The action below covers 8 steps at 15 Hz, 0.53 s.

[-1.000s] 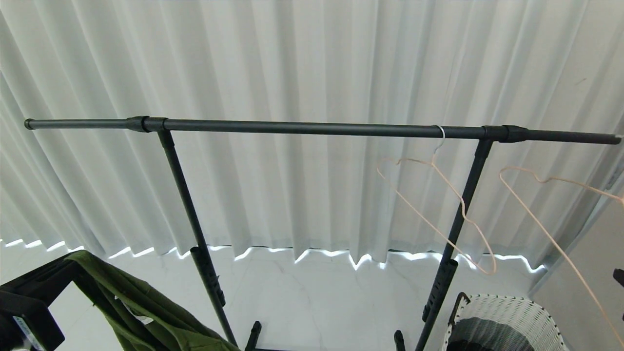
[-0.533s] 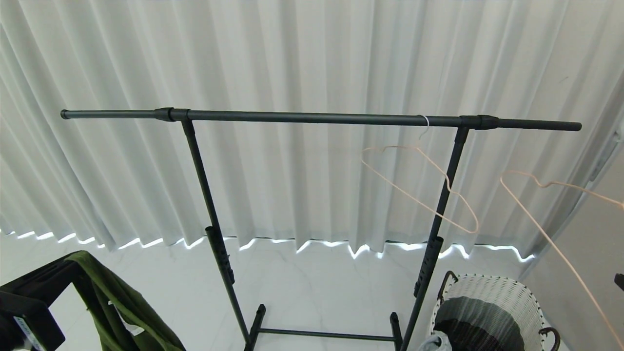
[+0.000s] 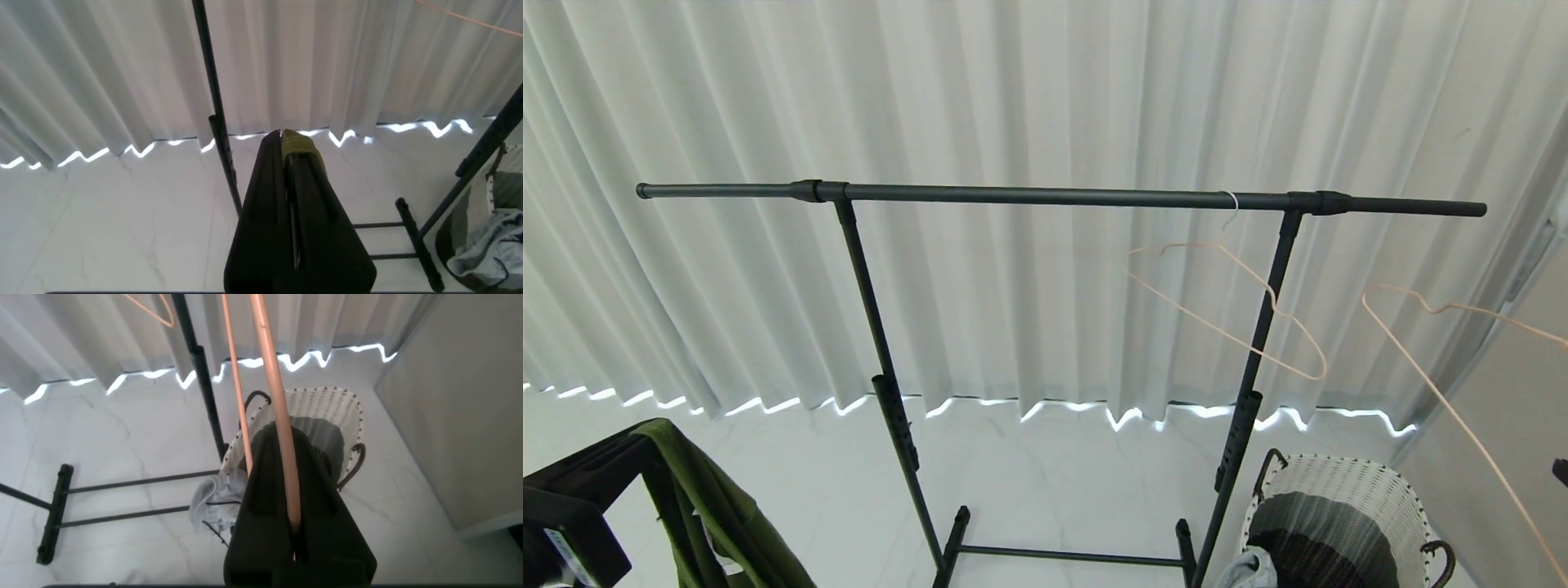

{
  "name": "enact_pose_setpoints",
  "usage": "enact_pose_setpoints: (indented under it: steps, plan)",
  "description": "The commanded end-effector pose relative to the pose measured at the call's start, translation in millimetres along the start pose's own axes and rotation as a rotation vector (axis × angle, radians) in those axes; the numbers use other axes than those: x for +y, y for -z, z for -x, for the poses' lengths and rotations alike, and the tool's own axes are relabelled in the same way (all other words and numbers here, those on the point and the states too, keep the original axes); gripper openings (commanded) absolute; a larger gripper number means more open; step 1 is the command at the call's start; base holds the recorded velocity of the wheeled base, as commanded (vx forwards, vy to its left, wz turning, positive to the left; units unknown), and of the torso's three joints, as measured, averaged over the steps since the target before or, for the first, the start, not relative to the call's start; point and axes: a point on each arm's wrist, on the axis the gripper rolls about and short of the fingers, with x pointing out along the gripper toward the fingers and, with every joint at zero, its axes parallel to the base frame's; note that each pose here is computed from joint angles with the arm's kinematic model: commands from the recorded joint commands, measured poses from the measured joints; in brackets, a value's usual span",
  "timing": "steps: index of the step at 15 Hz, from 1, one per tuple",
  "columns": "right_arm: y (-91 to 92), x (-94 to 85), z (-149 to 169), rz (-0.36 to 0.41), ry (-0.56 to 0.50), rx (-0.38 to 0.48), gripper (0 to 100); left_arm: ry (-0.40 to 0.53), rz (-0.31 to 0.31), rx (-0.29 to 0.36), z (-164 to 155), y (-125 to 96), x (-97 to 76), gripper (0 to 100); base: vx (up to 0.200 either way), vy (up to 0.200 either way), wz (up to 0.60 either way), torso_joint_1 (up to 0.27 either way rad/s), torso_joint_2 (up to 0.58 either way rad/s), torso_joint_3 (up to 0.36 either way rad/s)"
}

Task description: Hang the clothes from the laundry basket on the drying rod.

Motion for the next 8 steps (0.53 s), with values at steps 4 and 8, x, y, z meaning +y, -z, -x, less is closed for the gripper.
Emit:
enact_pose_setpoints:
  steps: [4, 8]
  plan:
    - [-0.4, 0.4, -0.7, 0.001, -0.002, 0.002, 0, -0.001, 0.000, -0.003, 0.0, -0.7, 0.1, 0, 0.000, 0.200, 0.00, 0.007, 0.00, 0.002]
    - [-0.4, 0.4, -0.7, 0.001, -0.001, 0.001, 0, -0.003, 0.000, 0.000, -0.3, -0.1, 0.1, 0, 0.000, 0.200, 0.00, 0.002, 0.00, 0.000]
